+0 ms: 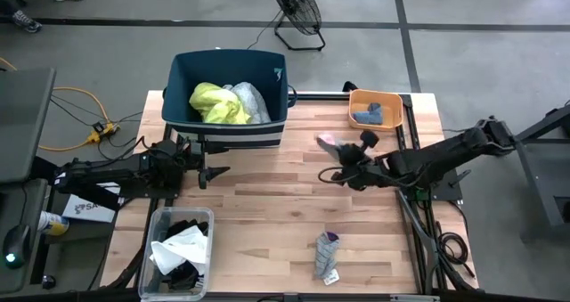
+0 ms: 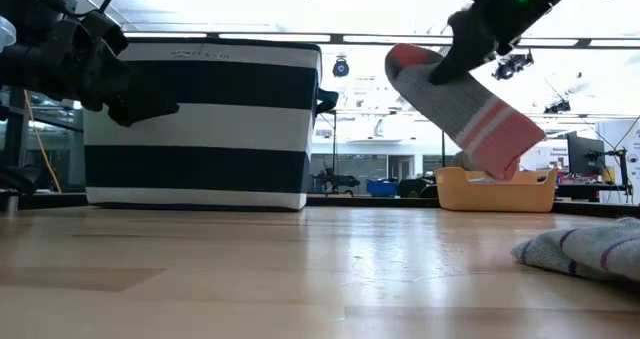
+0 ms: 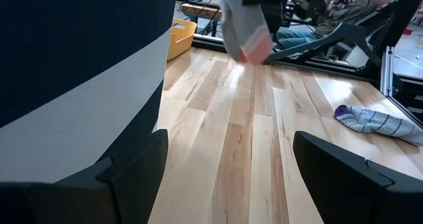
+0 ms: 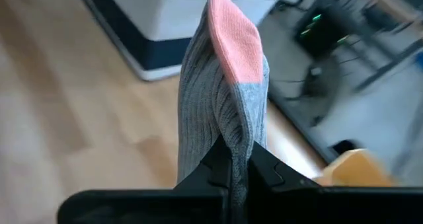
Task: Pick & Place Cloths
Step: Put the pink sock into the orange bin
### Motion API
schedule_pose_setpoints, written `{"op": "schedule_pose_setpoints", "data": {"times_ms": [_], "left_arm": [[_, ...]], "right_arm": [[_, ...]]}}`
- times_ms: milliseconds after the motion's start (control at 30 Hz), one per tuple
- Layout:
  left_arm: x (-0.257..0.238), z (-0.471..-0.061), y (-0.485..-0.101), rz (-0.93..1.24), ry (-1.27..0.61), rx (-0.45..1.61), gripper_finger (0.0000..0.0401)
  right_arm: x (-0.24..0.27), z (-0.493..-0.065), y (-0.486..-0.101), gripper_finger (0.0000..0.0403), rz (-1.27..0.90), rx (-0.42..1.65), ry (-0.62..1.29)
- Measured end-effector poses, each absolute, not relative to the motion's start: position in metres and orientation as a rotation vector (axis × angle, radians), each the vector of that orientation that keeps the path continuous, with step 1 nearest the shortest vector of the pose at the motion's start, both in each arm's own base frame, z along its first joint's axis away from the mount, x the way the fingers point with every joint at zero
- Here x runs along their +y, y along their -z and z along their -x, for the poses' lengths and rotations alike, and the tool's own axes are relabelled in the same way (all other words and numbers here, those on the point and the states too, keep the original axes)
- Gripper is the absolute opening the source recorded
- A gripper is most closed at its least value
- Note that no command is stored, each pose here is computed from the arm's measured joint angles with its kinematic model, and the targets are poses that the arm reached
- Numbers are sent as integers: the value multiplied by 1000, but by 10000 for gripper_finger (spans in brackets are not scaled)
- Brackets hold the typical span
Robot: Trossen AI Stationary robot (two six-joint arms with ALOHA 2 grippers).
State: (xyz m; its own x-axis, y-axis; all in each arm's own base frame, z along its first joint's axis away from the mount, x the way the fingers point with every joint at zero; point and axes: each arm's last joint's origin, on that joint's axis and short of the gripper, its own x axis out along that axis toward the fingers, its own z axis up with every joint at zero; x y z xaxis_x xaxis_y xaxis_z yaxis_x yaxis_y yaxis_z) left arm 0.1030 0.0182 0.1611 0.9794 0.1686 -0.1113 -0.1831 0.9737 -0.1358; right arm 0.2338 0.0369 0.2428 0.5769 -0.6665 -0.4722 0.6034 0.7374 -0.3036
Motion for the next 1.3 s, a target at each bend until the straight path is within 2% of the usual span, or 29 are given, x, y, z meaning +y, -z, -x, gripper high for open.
{"op": "schedule_pose_setpoints", "data": {"times_ms": [167,533,900,1167,1300], "left_arm": [[18,-103,-161,146,-177,100,321],[18,-103,-161,146,-176,100,321],[18,-103,-161,146,-176,100,321],[18,-103,-161,146,-176,100,321],[18,-103,-161,146,-176,100,321]], "right_arm": [[18,-230,-243,4,317,697,820],[-28,-224,-245,4,612,895,1042],[-79,-209,-244,4,545,1023,1245],[-114,-195,-239,5,552,1261,1073],[-128,-187,-236,5,567,1359,1055]]}}
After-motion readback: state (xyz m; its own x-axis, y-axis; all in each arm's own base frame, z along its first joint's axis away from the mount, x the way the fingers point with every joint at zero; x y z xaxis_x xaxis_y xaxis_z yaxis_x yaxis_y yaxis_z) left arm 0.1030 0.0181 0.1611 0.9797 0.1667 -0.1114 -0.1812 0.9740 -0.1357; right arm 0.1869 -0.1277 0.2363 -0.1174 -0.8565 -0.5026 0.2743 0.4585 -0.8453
